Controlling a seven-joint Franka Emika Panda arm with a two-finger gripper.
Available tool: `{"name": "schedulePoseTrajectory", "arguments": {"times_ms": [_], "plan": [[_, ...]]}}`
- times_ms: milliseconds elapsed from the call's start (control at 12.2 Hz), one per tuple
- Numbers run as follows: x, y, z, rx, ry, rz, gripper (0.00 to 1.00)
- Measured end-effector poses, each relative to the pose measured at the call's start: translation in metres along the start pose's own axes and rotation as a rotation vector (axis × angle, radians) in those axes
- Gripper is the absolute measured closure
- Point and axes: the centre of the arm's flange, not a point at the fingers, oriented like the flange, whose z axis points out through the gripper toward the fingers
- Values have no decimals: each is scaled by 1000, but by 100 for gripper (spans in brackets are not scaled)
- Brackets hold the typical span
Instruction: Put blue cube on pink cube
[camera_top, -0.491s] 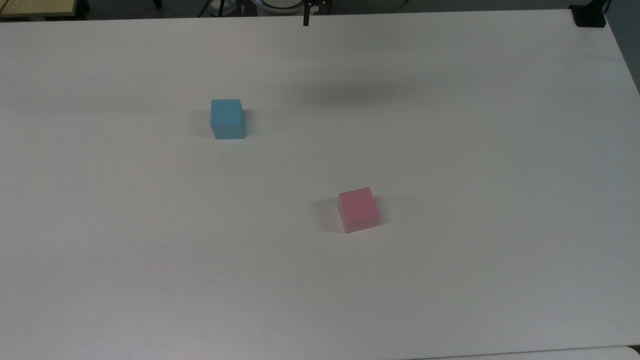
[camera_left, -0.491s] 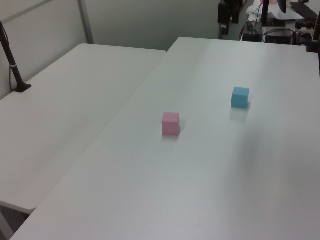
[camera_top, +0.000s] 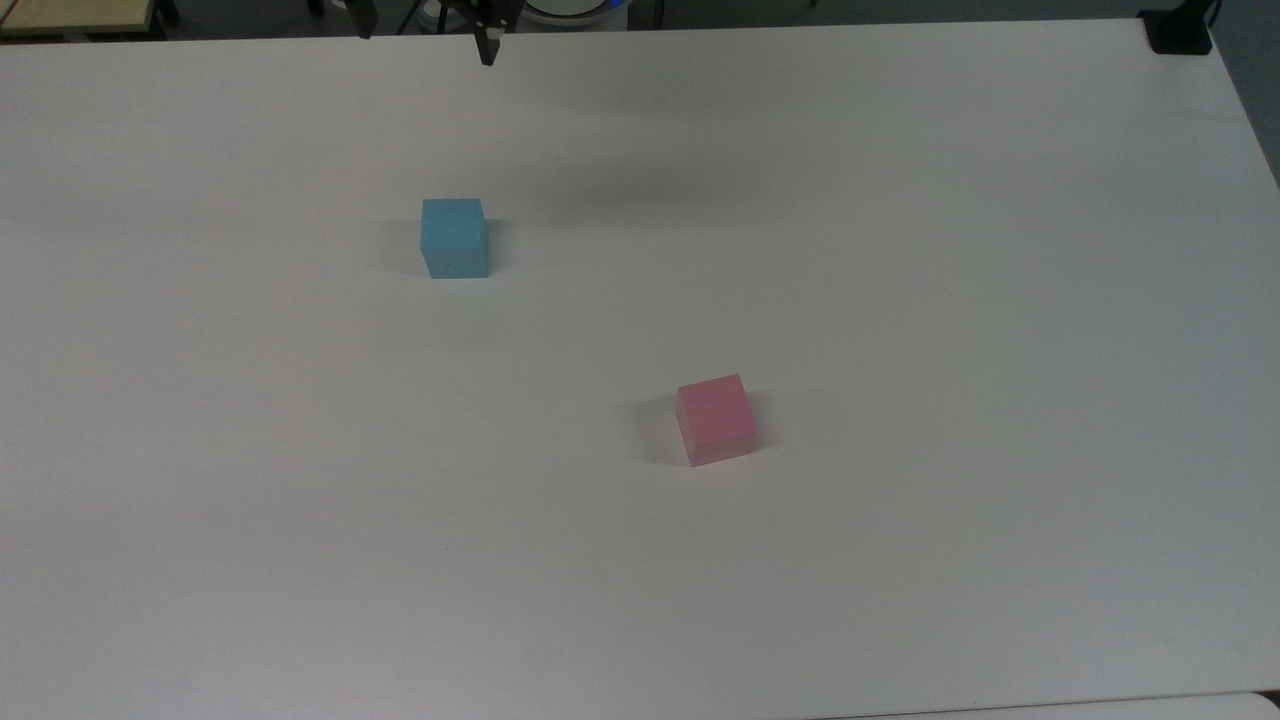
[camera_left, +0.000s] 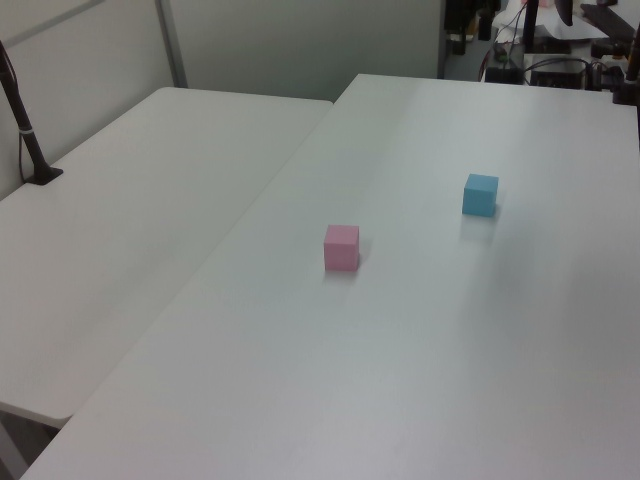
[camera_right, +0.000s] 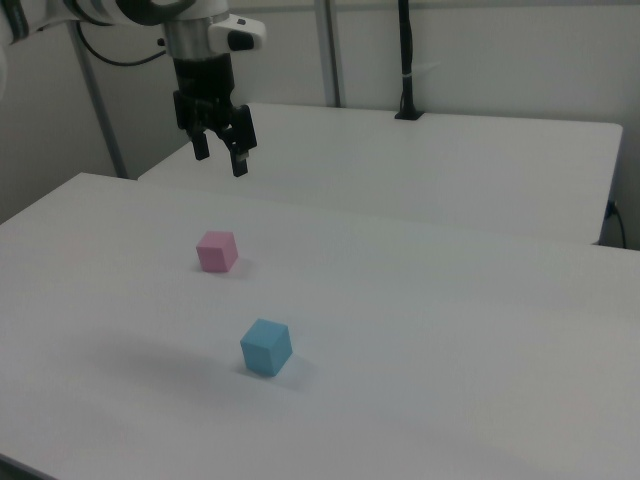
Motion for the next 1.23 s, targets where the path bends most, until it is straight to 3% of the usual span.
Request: {"name": "schedulePoseTrajectory", "arguments": {"times_ms": [1227], "plan": [[-5,-20,1,0,-4,-36,0]]}}
